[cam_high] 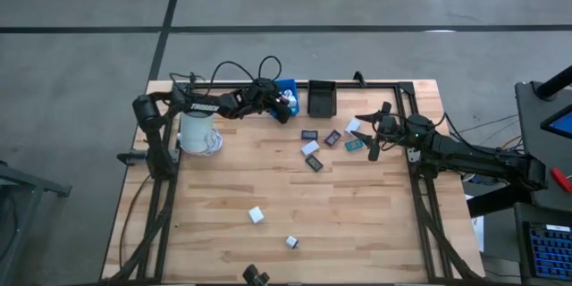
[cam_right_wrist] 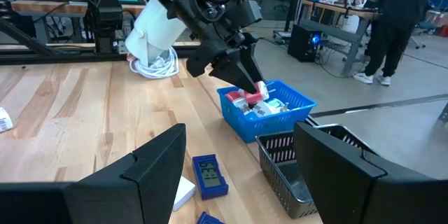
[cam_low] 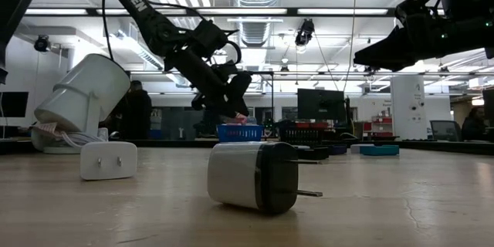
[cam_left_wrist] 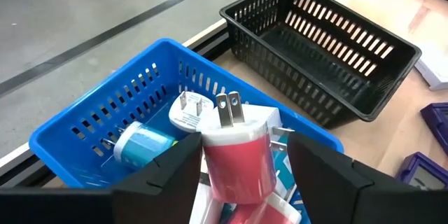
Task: Pick & Place Office items
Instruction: Put the small red adapter into the blue basket, then put the big white adapter into the blue basket
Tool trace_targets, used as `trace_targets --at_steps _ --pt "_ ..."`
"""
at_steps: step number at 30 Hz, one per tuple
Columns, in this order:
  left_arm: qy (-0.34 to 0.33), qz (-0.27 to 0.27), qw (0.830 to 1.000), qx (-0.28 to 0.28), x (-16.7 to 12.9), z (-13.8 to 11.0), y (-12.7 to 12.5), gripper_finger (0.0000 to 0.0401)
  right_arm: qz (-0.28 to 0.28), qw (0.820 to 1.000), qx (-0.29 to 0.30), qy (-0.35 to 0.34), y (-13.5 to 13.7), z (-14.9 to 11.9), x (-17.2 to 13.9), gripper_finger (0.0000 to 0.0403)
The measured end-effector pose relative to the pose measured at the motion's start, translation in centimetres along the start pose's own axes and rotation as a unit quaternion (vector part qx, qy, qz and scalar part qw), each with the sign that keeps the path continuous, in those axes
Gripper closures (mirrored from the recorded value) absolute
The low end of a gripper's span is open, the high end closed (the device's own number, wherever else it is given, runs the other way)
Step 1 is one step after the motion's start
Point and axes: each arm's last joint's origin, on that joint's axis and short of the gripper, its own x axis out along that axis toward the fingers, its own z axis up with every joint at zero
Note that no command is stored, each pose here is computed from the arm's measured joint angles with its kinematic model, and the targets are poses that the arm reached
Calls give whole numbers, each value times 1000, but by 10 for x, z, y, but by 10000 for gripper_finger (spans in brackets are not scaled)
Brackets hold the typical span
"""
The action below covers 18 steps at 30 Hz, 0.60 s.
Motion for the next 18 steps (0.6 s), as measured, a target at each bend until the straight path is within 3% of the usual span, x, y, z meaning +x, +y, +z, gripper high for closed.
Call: trace_targets --at_steps 18 --pt "-31 -5 999 8 -19 17 -1 183 0 1000 0 0 0 0 0 147"
